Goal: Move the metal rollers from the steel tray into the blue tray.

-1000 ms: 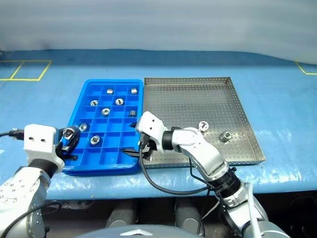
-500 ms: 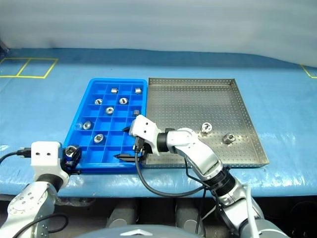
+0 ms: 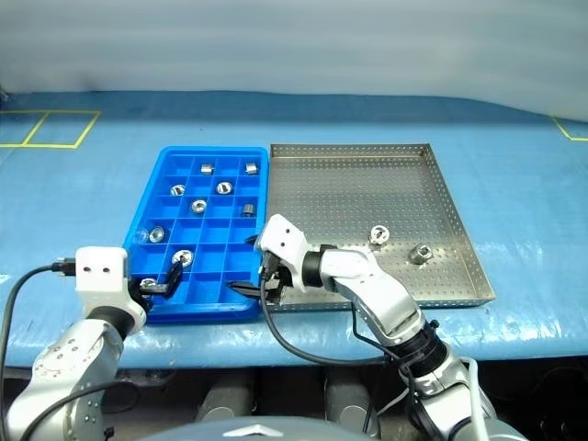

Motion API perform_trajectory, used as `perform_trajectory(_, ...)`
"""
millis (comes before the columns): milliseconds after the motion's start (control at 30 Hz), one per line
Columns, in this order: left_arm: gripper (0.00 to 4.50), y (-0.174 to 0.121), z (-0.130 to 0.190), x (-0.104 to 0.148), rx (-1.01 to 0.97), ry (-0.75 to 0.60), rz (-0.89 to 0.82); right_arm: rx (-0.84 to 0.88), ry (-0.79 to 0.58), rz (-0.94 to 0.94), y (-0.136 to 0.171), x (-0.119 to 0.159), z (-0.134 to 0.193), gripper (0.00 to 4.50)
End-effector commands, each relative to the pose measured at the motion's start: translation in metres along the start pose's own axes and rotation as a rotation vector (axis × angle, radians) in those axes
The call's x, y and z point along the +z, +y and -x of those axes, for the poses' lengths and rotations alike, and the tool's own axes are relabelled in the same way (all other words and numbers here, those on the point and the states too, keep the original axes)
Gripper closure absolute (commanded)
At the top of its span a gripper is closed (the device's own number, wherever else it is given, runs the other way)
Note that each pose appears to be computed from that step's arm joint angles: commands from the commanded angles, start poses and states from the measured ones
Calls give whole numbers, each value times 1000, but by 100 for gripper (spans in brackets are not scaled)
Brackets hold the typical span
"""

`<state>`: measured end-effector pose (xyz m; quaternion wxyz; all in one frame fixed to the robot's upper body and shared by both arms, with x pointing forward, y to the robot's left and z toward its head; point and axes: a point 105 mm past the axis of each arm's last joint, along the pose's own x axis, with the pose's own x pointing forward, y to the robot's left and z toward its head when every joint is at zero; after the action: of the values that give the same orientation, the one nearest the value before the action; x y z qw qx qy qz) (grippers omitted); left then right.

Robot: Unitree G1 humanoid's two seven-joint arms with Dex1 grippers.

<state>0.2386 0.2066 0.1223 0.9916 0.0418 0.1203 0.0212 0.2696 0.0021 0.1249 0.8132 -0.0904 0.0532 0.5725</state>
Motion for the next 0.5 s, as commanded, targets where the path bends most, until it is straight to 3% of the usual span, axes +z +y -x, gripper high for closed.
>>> perform_trajectory(33, 4, -12, -8, 23, -51, -148, -14, -186, -35, 28, -24, 11, 19, 0)
perform_trajectory(233, 4, -47, -18, 43, -177, -337, -73, -441, -16, -23, -58, 3, 46, 0)
perform_trajectory(500, 4, -113, -12, 31, -571, -343, -65, -833, 95, -113, -108, -21, 82, 0)
